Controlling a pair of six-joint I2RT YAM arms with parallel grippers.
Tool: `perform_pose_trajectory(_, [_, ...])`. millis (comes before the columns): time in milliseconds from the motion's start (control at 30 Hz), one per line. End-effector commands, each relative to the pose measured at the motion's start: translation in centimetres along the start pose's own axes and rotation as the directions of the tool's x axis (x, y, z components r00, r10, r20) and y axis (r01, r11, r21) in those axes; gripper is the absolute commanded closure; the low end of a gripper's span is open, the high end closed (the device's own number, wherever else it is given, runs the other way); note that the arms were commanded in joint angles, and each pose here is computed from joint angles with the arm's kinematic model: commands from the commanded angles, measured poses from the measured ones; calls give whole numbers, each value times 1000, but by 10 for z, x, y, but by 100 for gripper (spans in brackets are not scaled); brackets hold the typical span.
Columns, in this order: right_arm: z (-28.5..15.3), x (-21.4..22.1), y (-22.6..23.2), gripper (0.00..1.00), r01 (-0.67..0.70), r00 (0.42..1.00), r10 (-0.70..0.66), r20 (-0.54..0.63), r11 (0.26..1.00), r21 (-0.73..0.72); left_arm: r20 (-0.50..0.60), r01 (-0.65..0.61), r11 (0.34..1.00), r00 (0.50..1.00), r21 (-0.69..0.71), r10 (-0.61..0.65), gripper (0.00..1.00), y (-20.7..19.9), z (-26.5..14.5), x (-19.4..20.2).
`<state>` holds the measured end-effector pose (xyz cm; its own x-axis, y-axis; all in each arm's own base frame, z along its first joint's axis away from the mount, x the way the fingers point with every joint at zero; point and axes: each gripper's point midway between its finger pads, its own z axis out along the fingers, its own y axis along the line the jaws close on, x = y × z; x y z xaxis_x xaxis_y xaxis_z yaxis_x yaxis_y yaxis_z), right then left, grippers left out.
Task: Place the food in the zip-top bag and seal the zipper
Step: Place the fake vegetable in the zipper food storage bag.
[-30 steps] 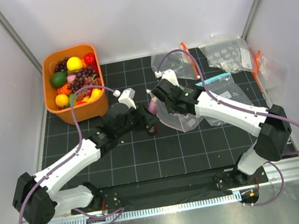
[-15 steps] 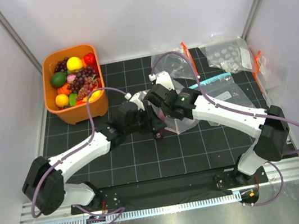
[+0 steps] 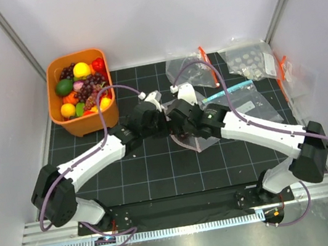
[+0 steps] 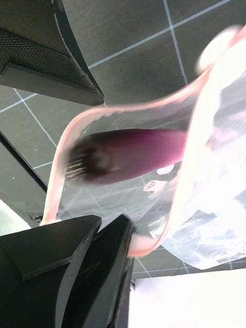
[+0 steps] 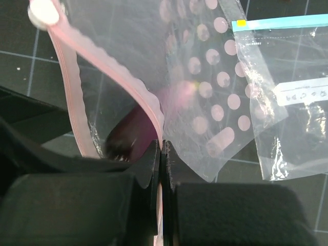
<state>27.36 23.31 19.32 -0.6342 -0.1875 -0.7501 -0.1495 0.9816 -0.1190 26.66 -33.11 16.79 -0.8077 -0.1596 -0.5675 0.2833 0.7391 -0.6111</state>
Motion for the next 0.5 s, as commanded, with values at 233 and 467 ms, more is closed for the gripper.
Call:
perform_pose_trajectory(233, [-17, -16, -7, 99, -182, 981, 188, 44, 978, -105, 96, -39, 999, 995, 17, 37, 7, -13, -42, -23])
perform_pose_trajectory(467, [-14, -21, -15, 99, -185, 981, 189, 35, 978, -91, 179, -68, 988, 979, -137, 92, 2, 30, -90, -54])
